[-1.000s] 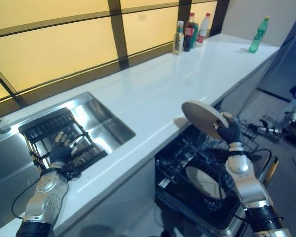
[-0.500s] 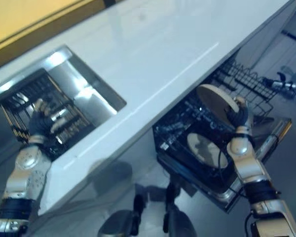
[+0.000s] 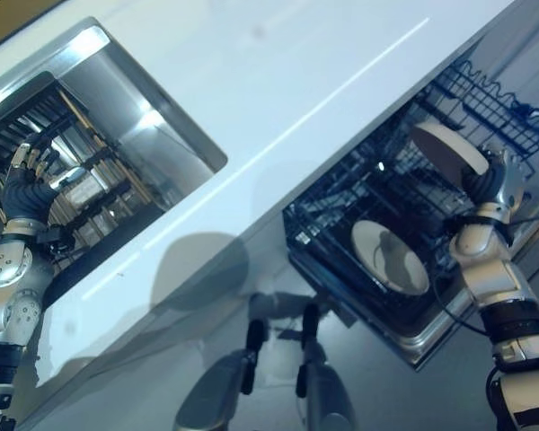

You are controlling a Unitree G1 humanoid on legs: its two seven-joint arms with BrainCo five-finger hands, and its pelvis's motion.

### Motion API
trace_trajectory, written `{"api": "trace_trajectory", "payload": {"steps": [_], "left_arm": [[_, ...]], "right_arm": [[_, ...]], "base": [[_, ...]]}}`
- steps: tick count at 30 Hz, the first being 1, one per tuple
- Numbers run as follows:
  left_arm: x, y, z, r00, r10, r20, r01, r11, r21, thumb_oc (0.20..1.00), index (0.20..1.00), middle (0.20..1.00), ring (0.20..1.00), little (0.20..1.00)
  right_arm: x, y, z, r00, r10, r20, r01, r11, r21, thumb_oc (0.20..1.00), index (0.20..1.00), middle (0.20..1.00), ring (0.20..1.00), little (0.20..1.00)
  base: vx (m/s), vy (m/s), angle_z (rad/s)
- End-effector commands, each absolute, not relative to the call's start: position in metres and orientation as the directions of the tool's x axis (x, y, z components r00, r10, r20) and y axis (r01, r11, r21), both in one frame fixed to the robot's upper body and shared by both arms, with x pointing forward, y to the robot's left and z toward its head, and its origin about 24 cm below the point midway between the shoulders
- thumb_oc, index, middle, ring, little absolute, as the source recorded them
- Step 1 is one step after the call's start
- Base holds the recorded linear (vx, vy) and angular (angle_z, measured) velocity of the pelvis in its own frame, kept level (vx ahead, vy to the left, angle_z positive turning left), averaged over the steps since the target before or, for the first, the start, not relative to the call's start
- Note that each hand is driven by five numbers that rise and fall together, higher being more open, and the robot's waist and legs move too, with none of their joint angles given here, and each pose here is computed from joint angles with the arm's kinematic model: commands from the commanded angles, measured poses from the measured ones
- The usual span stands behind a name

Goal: Pick up plates and place into dishwasher.

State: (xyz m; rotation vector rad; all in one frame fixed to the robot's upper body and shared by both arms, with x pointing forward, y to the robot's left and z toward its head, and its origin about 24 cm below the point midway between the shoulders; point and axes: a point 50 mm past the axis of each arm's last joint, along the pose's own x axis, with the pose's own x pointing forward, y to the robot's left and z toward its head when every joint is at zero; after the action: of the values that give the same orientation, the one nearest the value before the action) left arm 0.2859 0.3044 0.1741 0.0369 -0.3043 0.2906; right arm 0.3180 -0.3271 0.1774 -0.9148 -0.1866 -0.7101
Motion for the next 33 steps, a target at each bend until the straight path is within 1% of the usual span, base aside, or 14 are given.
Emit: {"api": "trace_trajectory", "payload": {"steps": [1, 9, 15, 25, 33], "left_arm": [[0.285, 0.306, 0.124, 0.912, 0.359, 0.199, -0.366, 0.93, 0.0, 1.0, 1.0, 1.0, 1.0, 1.0], [0.288, 0.29, 0.121, 0.905, 0.364, 0.221, -0.357, 0.931, -0.07, 1.0, 1.0, 1.0, 1.0, 1.0], [0.291, 0.276, 0.118, 0.904, 0.36, 0.228, -0.349, 0.933, -0.088, 1.0, 1.0, 1.0, 1.0, 1.0], [0.291, 0.259, 0.109, 0.909, 0.356, 0.216, -0.334, 0.933, -0.132, 1.0, 1.0, 1.0, 1.0, 1.0], [0.292, 0.249, 0.109, 0.917, 0.332, 0.22, -0.304, 0.94, -0.153, 1.0, 1.0, 1.0, 1.0, 1.0]], "right_arm": [[0.321, -0.331, 0.24, 0.69, -0.414, 0.594, 0.721, 0.312, -0.619, 0.2, 0.2, 0.2, 0.2, 0.2], [0.326, -0.335, 0.235, 0.752, -0.414, 0.513, 0.651, 0.341, -0.678, 0.2, 0.2, 0.2, 0.2, 0.2], [0.334, -0.328, 0.227, 0.805, -0.378, 0.458, 0.581, 0.342, -0.739, 0.2, 0.2, 0.2, 0.2, 0.2], [0.339, -0.326, 0.224, 0.829, -0.384, 0.408, 0.54, 0.353, -0.764, 0.2, 0.2, 0.2, 0.2, 0.2], [0.346, -0.329, 0.212, 0.838, -0.426, 0.341, 0.51, 0.392, -0.766, 0.2, 0.2, 0.2, 0.2, 0.2]], "base": [[-0.08, 0.069, 0.0], [-0.07, 0.095, -0.06], [-0.05, 0.058, -0.17], [-0.03, 0.065, -0.03], [-0.04, 0.064, -0.05]]}}
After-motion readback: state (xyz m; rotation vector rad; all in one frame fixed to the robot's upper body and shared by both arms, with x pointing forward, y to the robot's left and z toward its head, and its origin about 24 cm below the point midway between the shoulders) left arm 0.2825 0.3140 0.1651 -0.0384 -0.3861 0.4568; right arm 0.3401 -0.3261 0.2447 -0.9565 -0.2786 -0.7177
